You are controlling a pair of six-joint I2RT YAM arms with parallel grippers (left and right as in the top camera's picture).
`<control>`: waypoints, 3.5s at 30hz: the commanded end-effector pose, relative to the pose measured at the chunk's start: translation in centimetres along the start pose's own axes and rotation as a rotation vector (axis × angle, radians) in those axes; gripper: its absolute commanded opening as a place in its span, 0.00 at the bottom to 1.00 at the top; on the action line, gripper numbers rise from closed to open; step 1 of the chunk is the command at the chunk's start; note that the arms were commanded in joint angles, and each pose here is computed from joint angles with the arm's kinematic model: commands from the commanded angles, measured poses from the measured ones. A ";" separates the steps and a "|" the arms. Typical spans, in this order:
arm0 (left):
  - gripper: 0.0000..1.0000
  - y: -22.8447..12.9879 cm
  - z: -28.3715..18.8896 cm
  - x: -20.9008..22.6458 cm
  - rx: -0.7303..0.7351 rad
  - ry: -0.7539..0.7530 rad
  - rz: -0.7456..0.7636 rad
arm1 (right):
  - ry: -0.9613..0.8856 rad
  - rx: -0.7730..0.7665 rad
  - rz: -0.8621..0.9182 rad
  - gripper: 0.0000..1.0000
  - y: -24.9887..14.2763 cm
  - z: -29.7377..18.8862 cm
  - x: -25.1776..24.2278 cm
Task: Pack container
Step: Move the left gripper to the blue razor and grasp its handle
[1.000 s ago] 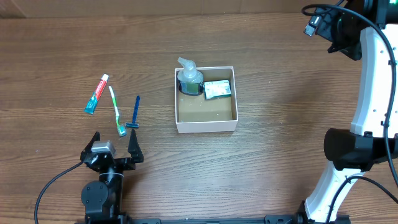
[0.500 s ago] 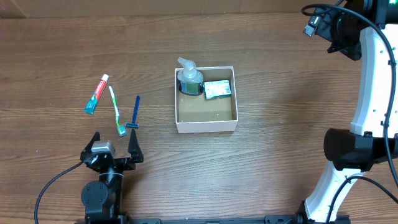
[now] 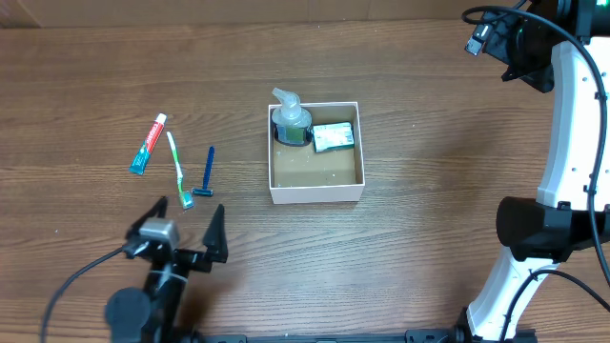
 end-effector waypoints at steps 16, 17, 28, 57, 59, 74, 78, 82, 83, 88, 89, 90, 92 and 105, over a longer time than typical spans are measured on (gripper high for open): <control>1.00 10.0 7.0 2.9 0.973 -0.119 -0.174 | 0.009 -0.003 -0.013 1.00 -0.2 -0.3 0.1; 1.00 9.1 7.7 3.0 1.019 -0.125 -0.188 | 0.009 -0.003 -0.013 1.00 -0.2 -0.3 0.1; 1.00 -0.8 13.9 3.2 1.404 -0.293 -0.287 | 0.009 -0.003 -0.013 1.00 -0.2 -0.3 0.1; 0.86 -8.8 21.8 3.4 1.416 -0.084 0.010 | 0.009 -0.003 -0.013 1.00 -0.2 -0.3 0.1; 0.81 -9.7 21.9 3.3 1.439 -0.086 0.003 | 0.009 -0.003 -0.013 1.00 -0.2 -0.3 0.1; 0.68 -13.3 22.7 3.2 1.504 -0.115 0.026 | 0.009 -0.003 -0.013 1.00 -0.2 -0.3 0.1; 0.68 -14.2 22.8 3.2 1.514 -0.137 0.047 | 0.009 -0.003 -0.013 1.00 -0.2 -0.3 0.1; 0.68 -15.1 23.0 3.3 1.529 -0.147 0.063 | 0.009 -0.003 -0.013 1.00 -0.2 -0.3 0.1; 0.68 -15.4 23.0 3.3 1.533 -0.149 0.064 | 0.009 -0.003 -0.013 1.00 -0.2 -0.3 0.1; 0.69 -16.2 23.2 3.3 1.537 -0.155 0.069 | 0.009 -0.003 -0.013 1.00 -0.2 -0.3 0.1; 0.69 -16.2 23.3 3.3 1.536 -0.155 0.070 | 0.009 -0.003 -0.013 1.00 -0.2 -0.3 0.1; 0.69 -16.3 23.3 3.3 1.534 -0.162 0.077 | 0.009 -0.003 -0.013 1.00 -0.2 -0.3 0.1; 0.68 -16.3 23.4 3.4 1.526 -0.170 0.090 | 0.009 -0.003 -0.012 1.00 -0.2 -0.3 0.1; 0.31 -16.9 22.9 4.7 1.533 -0.146 0.069 | 0.009 -0.003 -0.013 1.00 -0.2 -0.3 0.1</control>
Point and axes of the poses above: each gripper's point midway between its finger pads, its own z axis out along the fingers, its own x axis along the line the jaws close on, y = z × x, the point moved 7 cm from there along -z, back along the fingers, and after that the axes turned 14 degrees about z, right-handed, at the moved point
